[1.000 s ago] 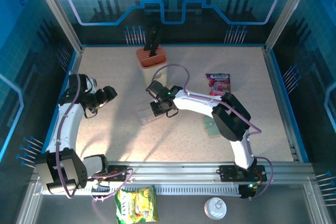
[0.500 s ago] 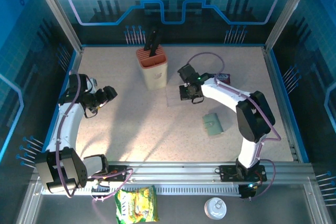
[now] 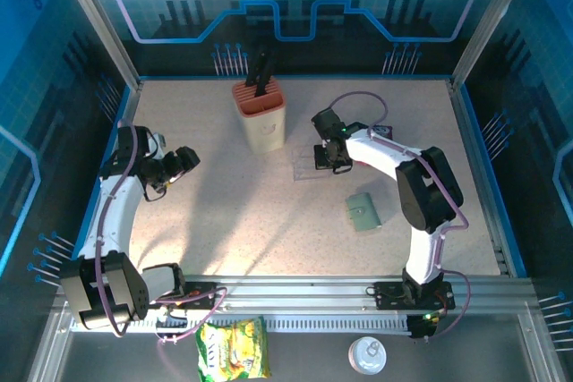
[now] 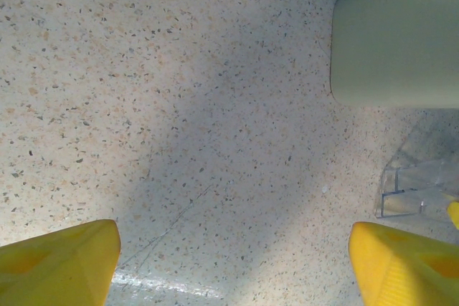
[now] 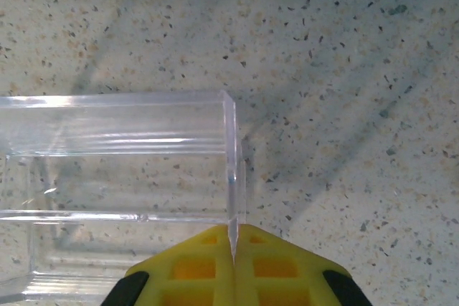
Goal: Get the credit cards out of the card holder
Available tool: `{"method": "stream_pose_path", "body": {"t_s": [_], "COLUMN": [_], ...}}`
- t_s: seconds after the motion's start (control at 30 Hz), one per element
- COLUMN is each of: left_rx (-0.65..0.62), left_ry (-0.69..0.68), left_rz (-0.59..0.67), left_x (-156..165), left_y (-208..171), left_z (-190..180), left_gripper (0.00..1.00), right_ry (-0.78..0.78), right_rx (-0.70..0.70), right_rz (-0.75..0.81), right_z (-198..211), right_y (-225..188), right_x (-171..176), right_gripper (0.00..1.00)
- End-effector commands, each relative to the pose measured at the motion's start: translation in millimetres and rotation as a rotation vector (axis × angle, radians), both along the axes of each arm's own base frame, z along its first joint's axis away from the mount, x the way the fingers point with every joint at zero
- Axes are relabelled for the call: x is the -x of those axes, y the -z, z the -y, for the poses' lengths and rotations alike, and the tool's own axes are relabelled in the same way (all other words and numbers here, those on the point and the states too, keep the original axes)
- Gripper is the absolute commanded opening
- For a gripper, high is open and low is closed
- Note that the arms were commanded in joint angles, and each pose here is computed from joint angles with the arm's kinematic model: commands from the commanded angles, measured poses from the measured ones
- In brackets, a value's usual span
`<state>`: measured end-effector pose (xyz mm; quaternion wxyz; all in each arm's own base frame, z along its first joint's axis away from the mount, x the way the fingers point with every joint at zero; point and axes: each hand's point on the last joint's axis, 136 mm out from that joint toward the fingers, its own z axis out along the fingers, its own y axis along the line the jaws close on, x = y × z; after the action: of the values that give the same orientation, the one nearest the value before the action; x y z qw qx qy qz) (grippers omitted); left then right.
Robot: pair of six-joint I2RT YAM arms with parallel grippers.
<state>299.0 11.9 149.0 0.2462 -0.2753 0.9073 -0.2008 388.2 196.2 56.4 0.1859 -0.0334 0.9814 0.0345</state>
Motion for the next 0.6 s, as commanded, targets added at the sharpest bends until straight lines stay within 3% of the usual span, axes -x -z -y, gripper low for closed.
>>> {"method": "stream_pose_path", "body": {"t_s": [0.0,0.57], "left_rx": [-0.02,-0.016], "left_ry": [0.003,0.004], "left_rz": [-0.016,-0.023], "left_x": [2,1], "left_y": [7,9], "left_z": [-5,-5], "left_gripper": [0.84,0.84], "right_ry": [0.022,0.11], "right_rx": [-0.007,0.028], "right_rz": [-0.003,0.038], "right_z": [2,20], "right_y": [4,-9], "right_x": [-4,0], "right_gripper": [0.05,0.14]}}
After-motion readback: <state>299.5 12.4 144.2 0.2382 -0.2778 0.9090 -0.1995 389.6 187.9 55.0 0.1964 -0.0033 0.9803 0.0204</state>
